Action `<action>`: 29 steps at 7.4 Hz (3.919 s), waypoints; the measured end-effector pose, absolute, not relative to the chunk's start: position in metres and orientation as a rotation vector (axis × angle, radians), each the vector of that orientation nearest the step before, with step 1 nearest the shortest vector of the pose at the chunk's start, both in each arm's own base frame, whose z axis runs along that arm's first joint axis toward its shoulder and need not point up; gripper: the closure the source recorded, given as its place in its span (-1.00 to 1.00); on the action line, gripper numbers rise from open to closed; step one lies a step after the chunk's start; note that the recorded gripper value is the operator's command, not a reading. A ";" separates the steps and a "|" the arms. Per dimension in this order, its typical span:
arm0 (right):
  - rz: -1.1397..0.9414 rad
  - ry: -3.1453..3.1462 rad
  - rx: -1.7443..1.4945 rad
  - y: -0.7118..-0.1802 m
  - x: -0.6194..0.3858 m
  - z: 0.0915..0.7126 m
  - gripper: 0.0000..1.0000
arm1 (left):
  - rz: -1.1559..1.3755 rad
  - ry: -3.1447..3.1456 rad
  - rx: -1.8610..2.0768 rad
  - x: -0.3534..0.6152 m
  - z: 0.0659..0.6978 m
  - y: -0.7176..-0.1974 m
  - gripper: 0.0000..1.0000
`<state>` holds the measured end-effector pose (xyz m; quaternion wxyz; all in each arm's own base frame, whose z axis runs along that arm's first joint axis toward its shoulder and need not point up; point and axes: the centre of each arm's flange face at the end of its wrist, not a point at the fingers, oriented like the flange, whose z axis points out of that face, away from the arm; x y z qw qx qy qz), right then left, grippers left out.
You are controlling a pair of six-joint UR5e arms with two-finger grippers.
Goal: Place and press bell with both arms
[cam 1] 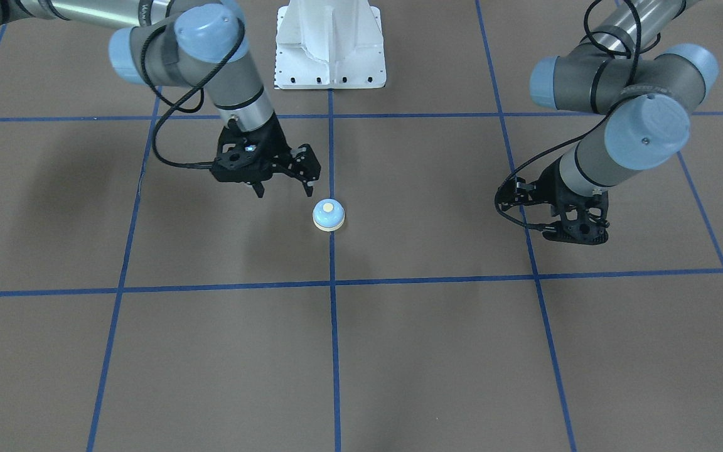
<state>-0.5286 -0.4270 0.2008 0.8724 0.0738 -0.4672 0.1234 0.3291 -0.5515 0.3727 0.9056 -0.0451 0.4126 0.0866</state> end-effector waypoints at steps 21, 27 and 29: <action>0.299 -0.913 0.044 -0.444 -0.604 0.197 1.00 | 0.167 0.839 -0.096 0.317 0.388 -0.541 -0.98; 0.246 -0.973 -0.013 -0.488 -0.427 0.264 1.00 | 0.173 0.855 -0.080 0.304 0.383 -0.533 -0.98; 0.152 -0.918 0.043 -0.505 -0.315 0.347 1.00 | 0.173 0.860 -0.053 0.277 0.388 -0.520 -0.98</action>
